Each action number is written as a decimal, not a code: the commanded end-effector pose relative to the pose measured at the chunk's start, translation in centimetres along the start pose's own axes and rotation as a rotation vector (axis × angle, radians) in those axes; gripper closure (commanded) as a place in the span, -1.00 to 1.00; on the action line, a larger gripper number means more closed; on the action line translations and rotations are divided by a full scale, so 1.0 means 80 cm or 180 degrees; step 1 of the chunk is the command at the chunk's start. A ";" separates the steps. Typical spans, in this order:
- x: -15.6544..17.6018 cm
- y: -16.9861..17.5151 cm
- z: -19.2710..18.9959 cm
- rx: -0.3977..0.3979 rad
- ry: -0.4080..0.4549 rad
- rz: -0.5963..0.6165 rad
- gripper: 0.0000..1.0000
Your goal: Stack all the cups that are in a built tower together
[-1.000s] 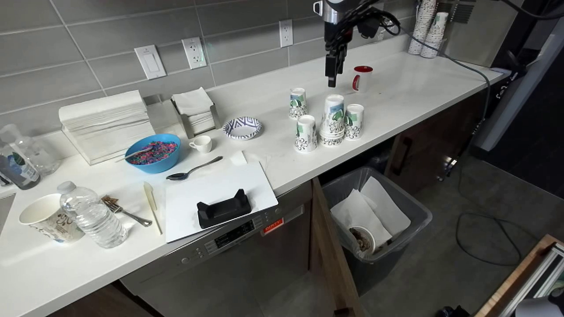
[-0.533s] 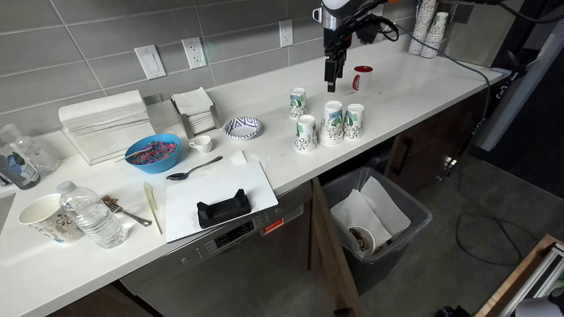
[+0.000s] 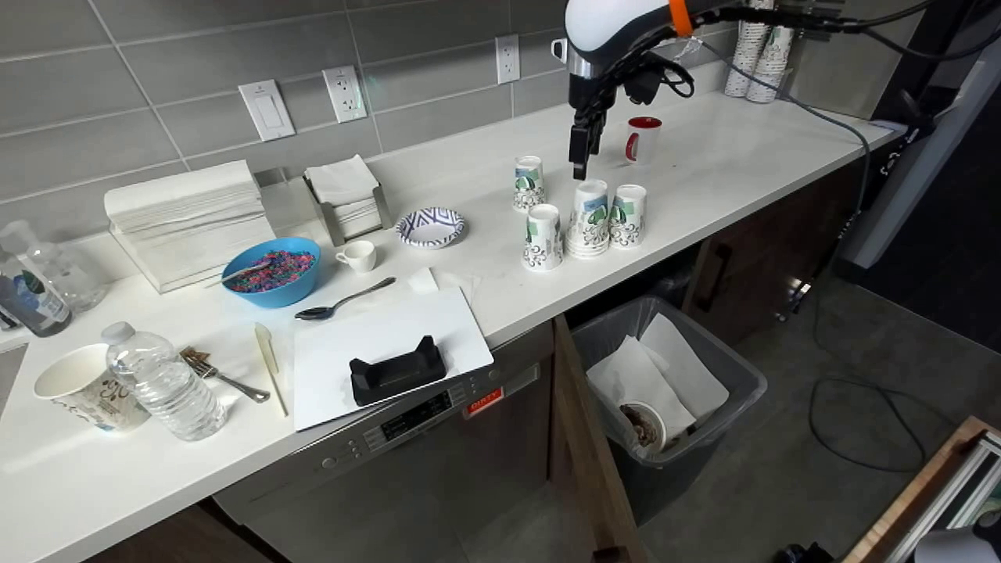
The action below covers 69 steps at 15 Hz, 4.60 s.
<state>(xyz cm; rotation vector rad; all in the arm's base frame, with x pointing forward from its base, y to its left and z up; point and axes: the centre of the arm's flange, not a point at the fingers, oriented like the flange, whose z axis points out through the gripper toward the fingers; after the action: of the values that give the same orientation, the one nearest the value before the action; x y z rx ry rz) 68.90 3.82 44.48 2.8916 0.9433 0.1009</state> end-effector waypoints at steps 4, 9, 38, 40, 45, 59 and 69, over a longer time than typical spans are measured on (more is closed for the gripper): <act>-0.010 0.011 0.038 0.0055 0.0088 -0.0051 -1.00; -0.010 0.016 0.054 0.0148 0.0069 -0.0053 -0.92; -0.054 0.020 -0.082 -0.0126 0.0162 0.0288 0.17; -0.063 0.022 -0.097 -0.0170 0.0153 0.0340 0.17; -0.085 0.035 -0.112 -0.0230 0.0053 0.0464 0.17; -0.092 0.071 -0.072 -0.0100 -0.0032 0.0564 0.17; -0.084 0.069 -0.027 -0.0014 -0.0130 0.0550 -1.00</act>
<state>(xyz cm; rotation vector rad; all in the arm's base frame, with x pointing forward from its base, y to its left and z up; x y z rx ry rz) 66.35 -4.53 48.34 2.9344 0.6840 0.0699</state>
